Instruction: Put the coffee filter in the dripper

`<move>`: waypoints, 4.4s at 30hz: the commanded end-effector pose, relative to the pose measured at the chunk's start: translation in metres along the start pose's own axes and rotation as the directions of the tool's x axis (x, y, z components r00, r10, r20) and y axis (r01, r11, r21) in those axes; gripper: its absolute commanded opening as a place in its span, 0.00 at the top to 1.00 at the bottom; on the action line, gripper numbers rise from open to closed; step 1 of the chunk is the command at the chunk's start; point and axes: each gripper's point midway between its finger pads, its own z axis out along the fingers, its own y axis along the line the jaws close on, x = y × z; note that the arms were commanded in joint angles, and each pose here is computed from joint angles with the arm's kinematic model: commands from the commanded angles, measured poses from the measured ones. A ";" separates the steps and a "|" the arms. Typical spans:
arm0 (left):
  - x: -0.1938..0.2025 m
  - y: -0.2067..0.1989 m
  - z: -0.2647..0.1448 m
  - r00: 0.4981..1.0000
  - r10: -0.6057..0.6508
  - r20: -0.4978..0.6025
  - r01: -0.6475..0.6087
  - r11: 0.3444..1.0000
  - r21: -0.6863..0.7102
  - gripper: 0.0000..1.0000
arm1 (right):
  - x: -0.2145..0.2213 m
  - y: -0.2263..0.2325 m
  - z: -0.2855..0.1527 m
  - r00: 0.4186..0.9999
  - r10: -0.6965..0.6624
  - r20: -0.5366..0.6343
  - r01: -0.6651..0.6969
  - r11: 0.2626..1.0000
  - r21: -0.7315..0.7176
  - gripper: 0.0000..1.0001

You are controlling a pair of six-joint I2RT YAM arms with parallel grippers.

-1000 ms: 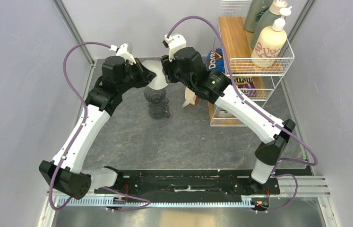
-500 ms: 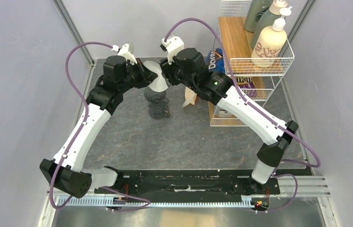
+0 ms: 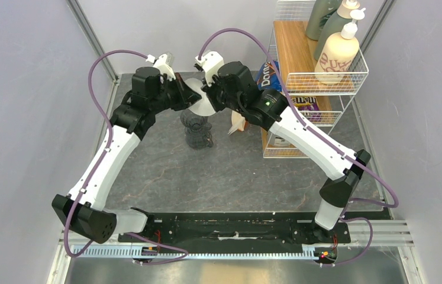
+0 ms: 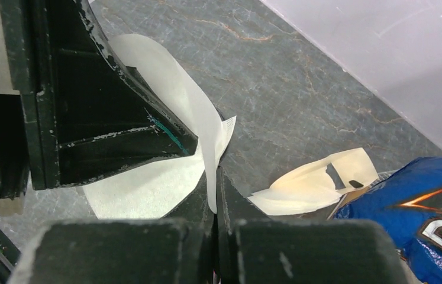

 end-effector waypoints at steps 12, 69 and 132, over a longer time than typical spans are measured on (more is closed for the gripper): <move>-0.022 0.011 -0.030 0.991 -0.033 0.132 0.035 0.999 -0.017 0.32 | -0.021 -0.026 -0.011 0.978 0.189 0.085 -0.201 0.965 0.169 1.00; 0.049 0.088 0.004 0.799 -0.466 -0.381 0.369 0.879 -0.300 0.98 | -0.019 -0.006 -0.037 0.952 0.304 -0.024 -0.305 0.948 -0.096 0.10; 0.080 0.135 0.072 0.686 0.449 -0.573 -0.551 0.834 -0.006 0.98 | -0.018 0.000 -0.077 0.987 0.142 -0.081 -0.162 0.922 -0.353 0.16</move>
